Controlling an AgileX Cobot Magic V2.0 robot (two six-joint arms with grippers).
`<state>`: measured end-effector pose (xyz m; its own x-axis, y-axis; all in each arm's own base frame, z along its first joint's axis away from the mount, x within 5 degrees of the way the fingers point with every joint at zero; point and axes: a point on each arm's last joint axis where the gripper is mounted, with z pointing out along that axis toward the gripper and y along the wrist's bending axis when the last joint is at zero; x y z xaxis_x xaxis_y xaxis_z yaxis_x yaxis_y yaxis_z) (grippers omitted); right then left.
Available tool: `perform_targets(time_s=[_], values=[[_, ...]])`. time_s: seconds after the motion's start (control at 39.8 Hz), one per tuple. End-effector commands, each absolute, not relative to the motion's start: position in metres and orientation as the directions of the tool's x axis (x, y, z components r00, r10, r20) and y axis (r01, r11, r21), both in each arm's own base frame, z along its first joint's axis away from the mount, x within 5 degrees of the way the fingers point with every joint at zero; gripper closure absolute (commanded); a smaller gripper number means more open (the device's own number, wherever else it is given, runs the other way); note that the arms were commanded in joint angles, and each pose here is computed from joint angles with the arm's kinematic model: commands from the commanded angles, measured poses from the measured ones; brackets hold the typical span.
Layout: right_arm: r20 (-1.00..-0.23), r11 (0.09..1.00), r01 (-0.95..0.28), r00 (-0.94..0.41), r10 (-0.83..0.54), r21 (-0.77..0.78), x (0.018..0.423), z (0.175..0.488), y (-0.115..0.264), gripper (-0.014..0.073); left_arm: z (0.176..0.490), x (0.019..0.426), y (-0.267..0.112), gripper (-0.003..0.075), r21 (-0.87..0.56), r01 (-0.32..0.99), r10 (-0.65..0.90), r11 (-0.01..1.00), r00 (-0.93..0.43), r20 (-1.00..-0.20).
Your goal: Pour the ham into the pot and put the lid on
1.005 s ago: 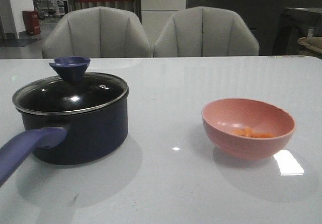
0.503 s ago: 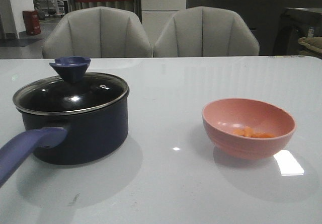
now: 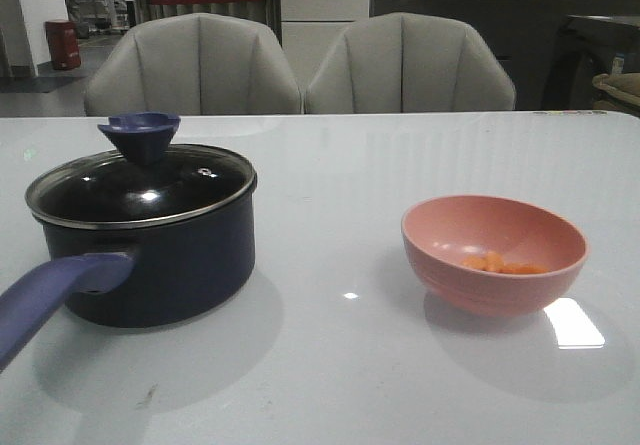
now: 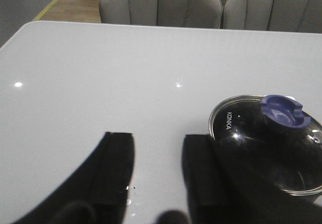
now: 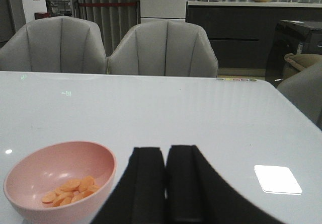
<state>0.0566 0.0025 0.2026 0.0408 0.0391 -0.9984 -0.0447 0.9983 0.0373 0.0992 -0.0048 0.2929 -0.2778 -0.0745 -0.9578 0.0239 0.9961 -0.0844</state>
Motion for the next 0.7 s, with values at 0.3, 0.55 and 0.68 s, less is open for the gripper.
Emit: perform_targets(time_s=[0.3, 0.55, 0.68], values=[[-0.991, 0.999, -0.038, 0.133, 0.033, 0.028, 0.055, 0.207, 0.002, 0.0446, 0.302, 0.104, -0.006, 0.0106, -0.119, 0.035, -0.111, 0.992, -0.184, -0.977], [-0.991, 0.999, -0.038, 0.133, 0.033, 0.028, 0.055, 0.207, 0.002, 0.0446, 0.333, 0.111, -0.007, 0.0112, -0.124, 0.029, -0.111, 0.992, -0.286, -0.952], [-0.991, 0.999, -0.038, 0.133, 0.033, 0.028, 0.055, 0.207, 0.002, 0.0446, 0.349, 0.128, -0.012, 0.0112, -0.124, 0.053, -0.096, 0.991, -0.374, -0.923]])
